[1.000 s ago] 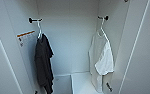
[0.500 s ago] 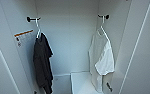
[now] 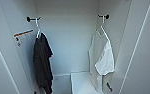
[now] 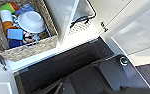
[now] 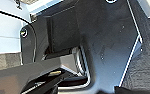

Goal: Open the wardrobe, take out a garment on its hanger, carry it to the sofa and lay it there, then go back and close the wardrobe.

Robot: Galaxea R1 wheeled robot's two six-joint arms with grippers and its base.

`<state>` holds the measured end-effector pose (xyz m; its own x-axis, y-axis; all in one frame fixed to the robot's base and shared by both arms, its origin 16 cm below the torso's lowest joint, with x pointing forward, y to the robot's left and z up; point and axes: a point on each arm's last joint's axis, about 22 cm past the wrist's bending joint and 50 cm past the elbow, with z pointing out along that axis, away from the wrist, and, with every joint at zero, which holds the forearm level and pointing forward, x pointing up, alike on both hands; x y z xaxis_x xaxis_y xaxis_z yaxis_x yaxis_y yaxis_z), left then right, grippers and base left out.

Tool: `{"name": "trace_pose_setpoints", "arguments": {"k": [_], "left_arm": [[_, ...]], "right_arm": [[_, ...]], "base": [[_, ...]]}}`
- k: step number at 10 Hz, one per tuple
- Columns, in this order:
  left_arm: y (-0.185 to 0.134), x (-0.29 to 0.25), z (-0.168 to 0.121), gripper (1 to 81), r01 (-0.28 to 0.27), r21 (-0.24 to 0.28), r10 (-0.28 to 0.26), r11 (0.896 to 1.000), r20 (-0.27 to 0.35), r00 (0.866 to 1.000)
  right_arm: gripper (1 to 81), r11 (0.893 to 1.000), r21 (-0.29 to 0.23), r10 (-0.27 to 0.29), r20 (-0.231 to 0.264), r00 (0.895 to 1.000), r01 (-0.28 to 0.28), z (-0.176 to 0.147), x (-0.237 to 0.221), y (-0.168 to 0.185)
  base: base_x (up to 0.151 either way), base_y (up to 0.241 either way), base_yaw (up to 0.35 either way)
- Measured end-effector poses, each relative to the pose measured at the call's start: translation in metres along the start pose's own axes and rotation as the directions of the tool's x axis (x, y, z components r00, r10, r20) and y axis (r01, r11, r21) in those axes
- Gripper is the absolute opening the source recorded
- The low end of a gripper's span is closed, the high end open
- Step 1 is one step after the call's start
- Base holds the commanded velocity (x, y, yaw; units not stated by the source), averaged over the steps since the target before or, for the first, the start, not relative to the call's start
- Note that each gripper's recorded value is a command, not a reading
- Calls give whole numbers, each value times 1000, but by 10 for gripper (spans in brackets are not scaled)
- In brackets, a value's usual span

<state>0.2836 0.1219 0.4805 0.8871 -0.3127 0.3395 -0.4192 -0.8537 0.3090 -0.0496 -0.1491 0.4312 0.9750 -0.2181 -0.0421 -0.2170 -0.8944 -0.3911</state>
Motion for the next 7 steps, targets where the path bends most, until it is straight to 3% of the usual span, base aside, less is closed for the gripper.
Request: {"name": "trace_pose_setpoints", "arguments": {"k": [2,4,7], "left_arm": [[36,10,-3,811,-9,-98,10,995,13,1000],[80,63,-14,811,-45,-207,40,977,-31,999],[84,165,-49,811,-109,-244,84,964,-111,990]], "right_arm": [[811,1000,1,-1,-3,1000,1,0,3,-1],[811,1000,1,0,-3,1000,0,0,3,-1],[811,1000,1,-1,-3,1000,1,0,4,-1]], "base": [[0,0,0],[0,0,0],[0,0,0]]}}
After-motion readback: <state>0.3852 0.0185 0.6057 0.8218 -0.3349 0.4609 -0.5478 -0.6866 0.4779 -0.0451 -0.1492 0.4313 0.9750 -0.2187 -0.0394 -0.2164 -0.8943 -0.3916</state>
